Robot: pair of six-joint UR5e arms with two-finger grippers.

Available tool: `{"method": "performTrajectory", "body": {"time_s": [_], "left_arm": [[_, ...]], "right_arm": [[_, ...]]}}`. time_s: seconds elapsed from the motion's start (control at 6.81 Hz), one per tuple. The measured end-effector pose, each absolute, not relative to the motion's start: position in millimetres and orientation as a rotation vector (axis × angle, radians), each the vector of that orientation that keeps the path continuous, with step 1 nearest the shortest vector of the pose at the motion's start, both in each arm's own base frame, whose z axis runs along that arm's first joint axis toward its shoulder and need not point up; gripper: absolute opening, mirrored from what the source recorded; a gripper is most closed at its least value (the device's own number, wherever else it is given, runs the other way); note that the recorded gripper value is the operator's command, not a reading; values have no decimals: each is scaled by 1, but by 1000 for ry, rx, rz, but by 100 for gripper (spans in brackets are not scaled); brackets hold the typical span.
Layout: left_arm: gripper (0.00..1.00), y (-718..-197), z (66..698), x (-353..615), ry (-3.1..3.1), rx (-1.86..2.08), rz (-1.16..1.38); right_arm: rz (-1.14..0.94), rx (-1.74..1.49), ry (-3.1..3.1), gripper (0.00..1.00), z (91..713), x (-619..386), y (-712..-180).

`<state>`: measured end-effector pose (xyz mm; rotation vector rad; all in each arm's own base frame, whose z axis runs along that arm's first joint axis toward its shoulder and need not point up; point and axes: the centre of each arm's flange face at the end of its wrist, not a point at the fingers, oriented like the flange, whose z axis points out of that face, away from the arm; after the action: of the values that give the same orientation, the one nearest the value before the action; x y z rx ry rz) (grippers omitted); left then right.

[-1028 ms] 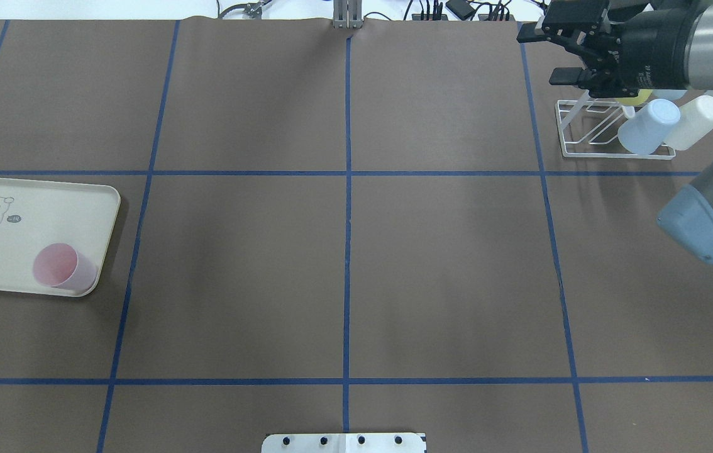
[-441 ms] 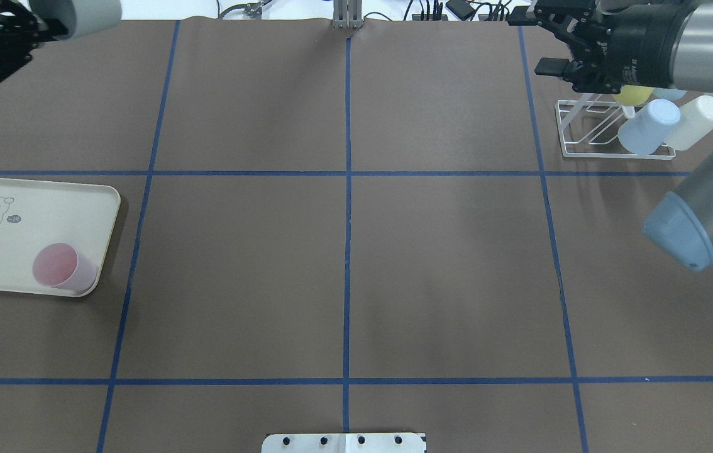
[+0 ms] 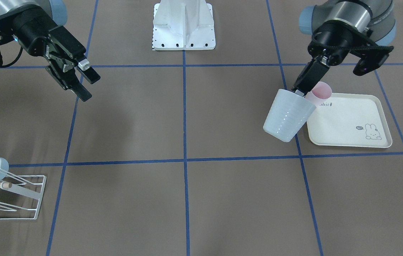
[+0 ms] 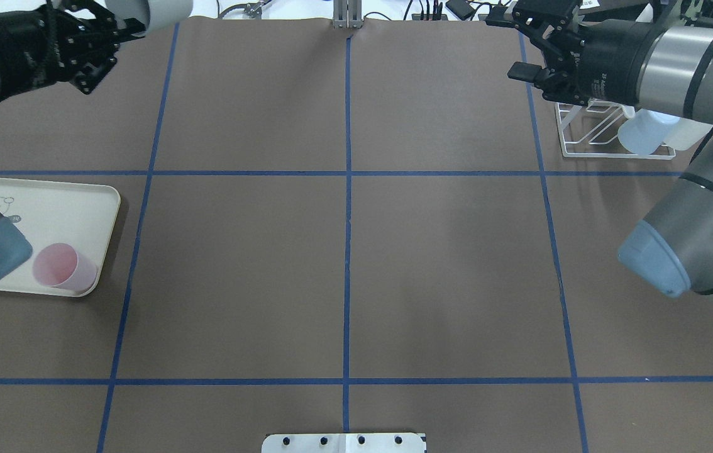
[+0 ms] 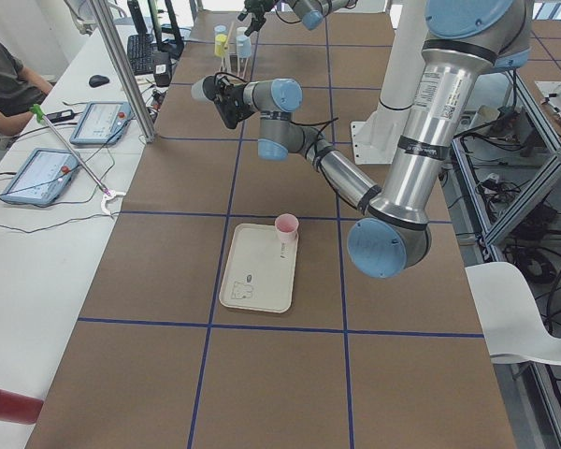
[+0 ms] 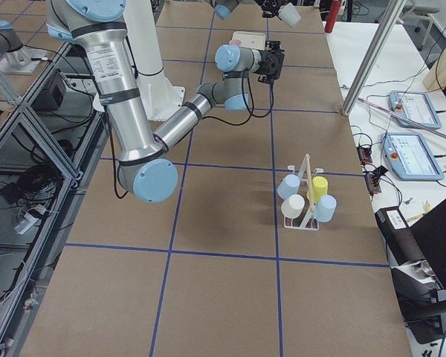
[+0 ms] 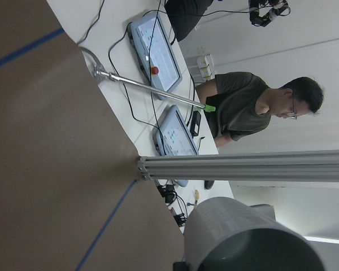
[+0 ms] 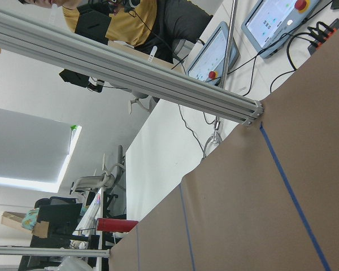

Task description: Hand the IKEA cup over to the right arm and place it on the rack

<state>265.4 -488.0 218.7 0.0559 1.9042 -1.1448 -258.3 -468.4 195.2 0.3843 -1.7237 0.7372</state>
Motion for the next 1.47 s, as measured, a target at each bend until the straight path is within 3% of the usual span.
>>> {"method": "performTrajectory", "body": {"time_s": [0.73, 1.47], "left_arm": [[0, -473, 187, 331, 2201, -173, -1088], [0, -434, 166, 377, 2379, -305, -967]], "right_arm": [[822, 406, -1883, 100, 136, -299, -448], [792, 360, -2001, 100, 146, -330, -433]]}}
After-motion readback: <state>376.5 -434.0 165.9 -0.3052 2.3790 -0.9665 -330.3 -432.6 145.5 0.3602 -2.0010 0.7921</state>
